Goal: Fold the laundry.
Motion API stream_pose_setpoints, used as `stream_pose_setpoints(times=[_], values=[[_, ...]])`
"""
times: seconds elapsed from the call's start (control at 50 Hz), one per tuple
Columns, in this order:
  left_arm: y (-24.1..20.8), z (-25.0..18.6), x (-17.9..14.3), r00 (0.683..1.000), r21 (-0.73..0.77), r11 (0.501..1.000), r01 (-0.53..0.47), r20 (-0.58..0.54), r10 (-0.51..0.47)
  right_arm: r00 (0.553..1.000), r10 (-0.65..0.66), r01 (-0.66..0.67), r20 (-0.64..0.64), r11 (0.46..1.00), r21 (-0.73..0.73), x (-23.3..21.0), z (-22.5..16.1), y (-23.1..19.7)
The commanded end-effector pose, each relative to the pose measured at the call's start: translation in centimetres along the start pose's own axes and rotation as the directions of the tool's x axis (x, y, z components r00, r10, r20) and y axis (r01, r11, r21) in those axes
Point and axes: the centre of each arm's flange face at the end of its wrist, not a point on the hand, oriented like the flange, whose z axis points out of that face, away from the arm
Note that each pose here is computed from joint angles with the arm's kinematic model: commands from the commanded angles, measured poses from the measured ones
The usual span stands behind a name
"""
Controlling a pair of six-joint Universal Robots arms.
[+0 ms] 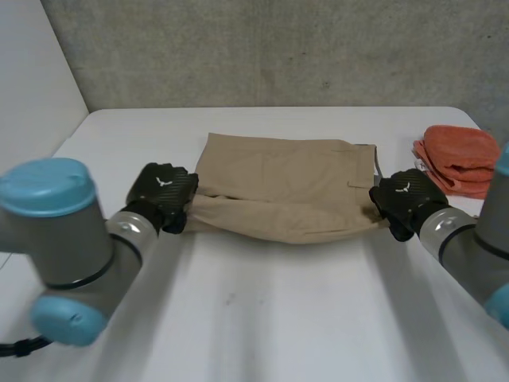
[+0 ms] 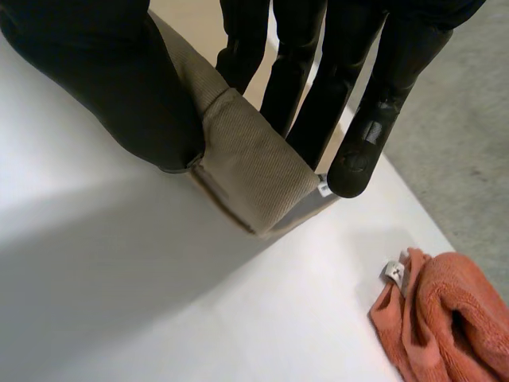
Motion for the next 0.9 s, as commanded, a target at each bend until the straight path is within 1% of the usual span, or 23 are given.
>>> stream_pose_setpoints(times=[0.02, 0.04, 0.06, 0.1, 0.12, 0.14, 0.16, 0.2, 0.26, 0.32, 0.34, 0.4, 0.42, 0.44, 0.46, 0.5, 0.56, 0.6, 0.64, 0.7, 0.78, 0.8, 0.9], values=[[-1.1, -6.7, -0.2, 0.995, -0.117, 0.990, -0.081, -0.070, 0.073, 0.978, -0.122, 0.151, 0.172, 0.974, -0.170, -0.4, -4.7, -0.4], [-0.8, -7.4, 0.0, 0.991, -0.153, 0.983, -0.103, -0.095, 0.089, 0.965, -0.141, 0.188, 0.221, 0.960, -0.206, -0.5, -6.0, -0.4], [0.0, -9.0, 0.4, 0.977, -0.226, 0.959, -0.173, -0.162, 0.138, 0.957, -0.146, 0.204, 0.251, 0.953, -0.225, -0.6, -6.7, -0.4], [0.8, -10.6, 1.0, 0.954, -0.288, 0.925, -0.246, -0.242, 0.178, 0.936, -0.159, 0.242, 0.314, 0.938, -0.246, -0.9, -8.4, -0.5], [1.1, -11.3, 1.3, 0.939, -0.312, 0.907, -0.284, -0.284, 0.196, 0.930, -0.164, 0.253, 0.330, 0.934, -0.251, -1.0, -8.9, -0.5], [1.5, -12.3, 1.7, 0.913, -0.335, 0.880, -0.337, -0.345, 0.219, 0.925, -0.165, 0.260, 0.341, 0.932, -0.254, -1.0, -9.3, -0.6], [1.6, -12.5, 1.9, 0.904, -0.331, 0.875, -0.354, -0.361, 0.229, 0.922, -0.170, 0.266, 0.348, 0.931, -0.251, -1.1, -9.5, -0.7], [1.5, -12.5, 2.1, 0.898, -0.314, 0.877, -0.364, -0.370, 0.240, 0.915, -0.183, 0.277, 0.359, 0.933, -0.230, -1.1, -9.7, -1.0], [0.9, -11.2, 1.9, 0.912, -0.262, 0.902, -0.344, -0.323, 0.254, 0.918, -0.175, 0.260, 0.354, 0.944, -0.206, -1.2, -9.6, -1.4], [-0.3, -8.9, 1.6, 0.930, -0.167, 0.933, -0.320, -0.245, 0.275, 0.936, -0.165, 0.229, 0.310, 0.956, -0.184, -0.7, -8.8, -1.7], [-0.5, -8.1, 1.6, 0.934, -0.146, 0.939, -0.312, -0.227, 0.276, 0.953, -0.137, 0.188, 0.270, 0.967, -0.172, -0.4, -7.8, -1.7], [-1.4, -4.9, 1.3, 0.953, -0.069, 0.960, -0.272, -0.155, 0.260, 0.973, -0.082, 0.116, 0.217, 0.982, -0.150, -0.2, -5.4, -1.4], [-1.6, -4.1, 1.3, 0.958, -0.053, 0.964, -0.259, -0.140, 0.250, 0.982, -0.061, 0.085, 0.181, 0.988, -0.131, -0.2, -3.8, -1.3], [-1.7, -3.2, 1.2, 0.963, -0.039, 0.968, -0.247, -0.124, 0.241, 0.986, -0.049, 0.069, 0.162, 0.990, -0.121, -0.1, -3.1, -1.3], [-1.6, -1.3, 1.1, 0.971, -0.030, 0.974, -0.223, -0.099, 0.219, 0.989, -0.039, 0.055, 0.140, 0.992, -0.112, 0.2, -2.4, -1.3], [-1.4, 0.6, 1.1, 0.976, -0.024, 0.979, -0.204, -0.081, 0.202, 0.996, -0.034, 0.042, 0.085, 0.995, -0.087, 0.5, -0.6, -1.2], [-0.8, 3.8, 1.0, 0.981, -0.034, 0.981, -0.189, -0.037, 0.188, 0.997, -0.062, 0.065, 0.038, 0.996, -0.057, 0.1, 1.1, -1.7], [-0.5, 5.2, 0.8, 0.983, -0.038, 0.982, -0.185, -0.009, 0.185, 0.996, -0.090, 0.090, -0.006, 0.995, -0.038, -0.7, 3.1, -2.0], [0.0, 7.2, 0.7, 0.982, -0.039, 0.982, -0.187, 0.030, 0.188, 0.993, -0.104, 0.103, -0.058, 0.994, -0.024, -0.9, 5.0, -2.2], [0.6, 9.7, 0.5, 0.979, -0.017, 0.982, -0.188, 0.081, 0.188, 0.989, -0.111, 0.111, -0.101, 0.994, -0.006, -0.8, 6.5, -2.5], [1.0, 12.2, 0.6, 0.976, 0.031, 0.982, -0.185, 0.125, 0.180, 0.984, -0.122, 0.126, -0.129, 0.992, 0.025, -1.1, 9.2, -2.4], [1.0, 12.5, 0.6, 0.975, 0.046, 0.982, -0.185, 0.133, 0.178, 0.981, -0.134, 0.140, -0.137, 0.990, 0.035, -1.4, 10.1, -2.3], [1.2, 14.4, 0.8, 0.970, 0.129, 0.974, -0.188, 0.183, 0.163, 0.968, -0.187, 0.196, -0.168, 0.980, 0.040, -1.8, 12.7, -1.3]])
